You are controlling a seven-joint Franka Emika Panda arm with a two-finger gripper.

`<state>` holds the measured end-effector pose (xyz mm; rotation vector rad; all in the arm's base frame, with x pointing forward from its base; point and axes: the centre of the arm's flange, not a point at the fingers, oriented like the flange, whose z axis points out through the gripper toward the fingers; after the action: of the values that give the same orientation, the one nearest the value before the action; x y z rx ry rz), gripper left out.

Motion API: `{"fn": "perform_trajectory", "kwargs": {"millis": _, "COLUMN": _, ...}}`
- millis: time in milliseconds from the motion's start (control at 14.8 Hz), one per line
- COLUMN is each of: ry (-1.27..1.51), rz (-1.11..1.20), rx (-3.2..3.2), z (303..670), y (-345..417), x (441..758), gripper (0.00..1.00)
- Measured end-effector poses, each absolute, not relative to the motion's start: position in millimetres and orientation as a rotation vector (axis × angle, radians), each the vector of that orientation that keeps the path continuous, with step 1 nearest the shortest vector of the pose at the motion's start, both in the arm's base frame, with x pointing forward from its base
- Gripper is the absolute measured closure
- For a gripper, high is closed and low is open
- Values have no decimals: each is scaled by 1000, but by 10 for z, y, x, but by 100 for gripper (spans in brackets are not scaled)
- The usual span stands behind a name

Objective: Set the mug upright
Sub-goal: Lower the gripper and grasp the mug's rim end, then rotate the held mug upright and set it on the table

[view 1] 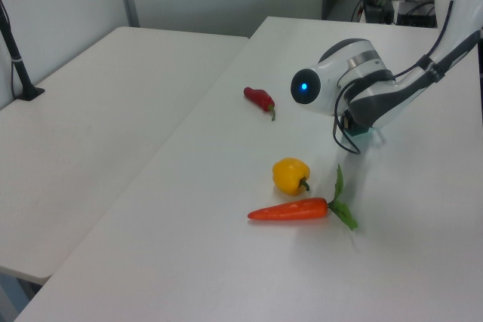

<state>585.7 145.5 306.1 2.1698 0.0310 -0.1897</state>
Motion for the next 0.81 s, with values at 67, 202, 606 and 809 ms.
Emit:
{"fn": "perform_trajectory", "kwargs": {"millis": 67, "ry": 23, "rz": -182, "rx": 2169, "z": 3117, "y": 1443, "x": 5868, "gripper": 87}}
{"fn": "perform_trajectory", "kwargs": {"millis": 202, "ry": 11, "rz": -176, "rx": 2175, "z": 3178, "y": 1411, "x": 5883, "gripper": 89}}
{"fn": "perform_trajectory", "kwargs": {"millis": 606, "ry": -19, "rz": -187, "rx": 2281, "z": 3649, "y": 1246, "x": 5997, "gripper": 90}}
{"fn": "perform_trajectory", "kwargs": {"millis": 809, "ry": 9, "rz": -243, "rx": 2507, "z": 3949, "y": 1330, "x": 6052, "gripper": 90}}
